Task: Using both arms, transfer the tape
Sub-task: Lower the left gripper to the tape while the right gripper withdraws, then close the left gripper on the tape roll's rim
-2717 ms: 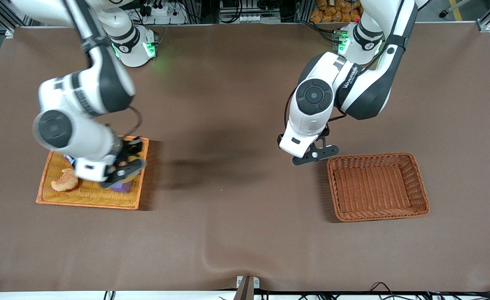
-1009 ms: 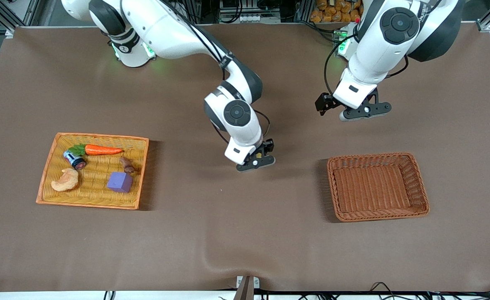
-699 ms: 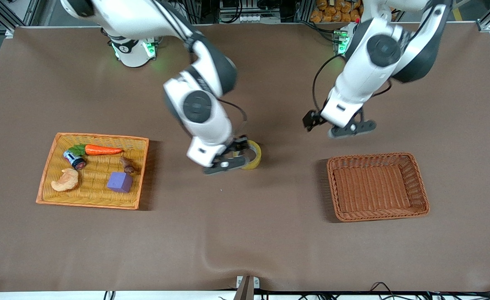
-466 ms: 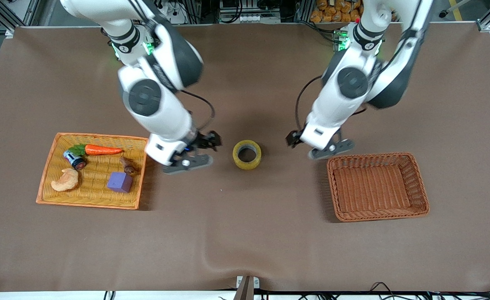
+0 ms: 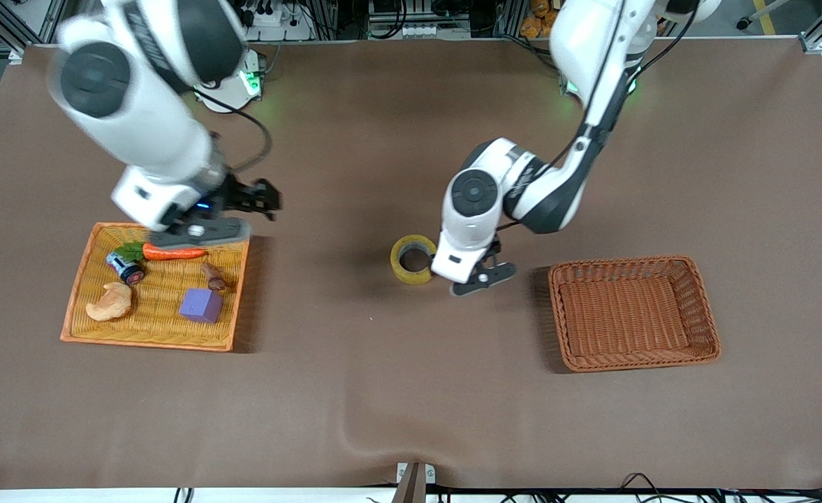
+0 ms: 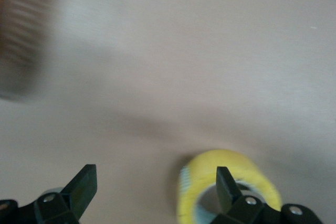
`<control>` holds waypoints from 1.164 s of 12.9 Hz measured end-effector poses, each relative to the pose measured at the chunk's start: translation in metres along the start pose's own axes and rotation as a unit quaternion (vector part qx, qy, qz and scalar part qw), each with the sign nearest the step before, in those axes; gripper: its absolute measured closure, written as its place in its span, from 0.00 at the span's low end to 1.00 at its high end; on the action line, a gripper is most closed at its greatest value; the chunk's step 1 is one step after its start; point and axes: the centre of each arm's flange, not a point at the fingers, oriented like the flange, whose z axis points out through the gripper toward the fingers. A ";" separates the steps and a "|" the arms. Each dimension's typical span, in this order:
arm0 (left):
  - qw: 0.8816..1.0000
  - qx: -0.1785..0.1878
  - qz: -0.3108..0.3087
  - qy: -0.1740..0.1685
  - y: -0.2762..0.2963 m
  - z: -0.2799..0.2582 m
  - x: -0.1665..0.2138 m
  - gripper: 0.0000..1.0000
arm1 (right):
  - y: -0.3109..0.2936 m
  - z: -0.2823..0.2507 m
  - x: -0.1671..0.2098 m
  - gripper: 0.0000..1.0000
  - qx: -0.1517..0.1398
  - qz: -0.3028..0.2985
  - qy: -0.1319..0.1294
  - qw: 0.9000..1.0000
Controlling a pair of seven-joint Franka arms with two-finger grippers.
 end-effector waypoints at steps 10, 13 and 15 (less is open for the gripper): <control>1.000 0.008 0.021 -0.002 0.036 0.037 -0.049 0.00 | 0.180 -0.061 -0.031 0.00 0.008 0.033 -0.024 0.999; 1.000 0.014 0.023 -0.006 0.035 0.042 -0.053 0.00 | 0.191 -0.071 -0.038 0.00 0.008 0.038 -0.029 0.999; 0.999 0.022 0.024 -0.010 0.034 0.054 -0.055 0.00 | 0.197 -0.075 -0.039 0.00 0.009 0.044 -0.026 0.999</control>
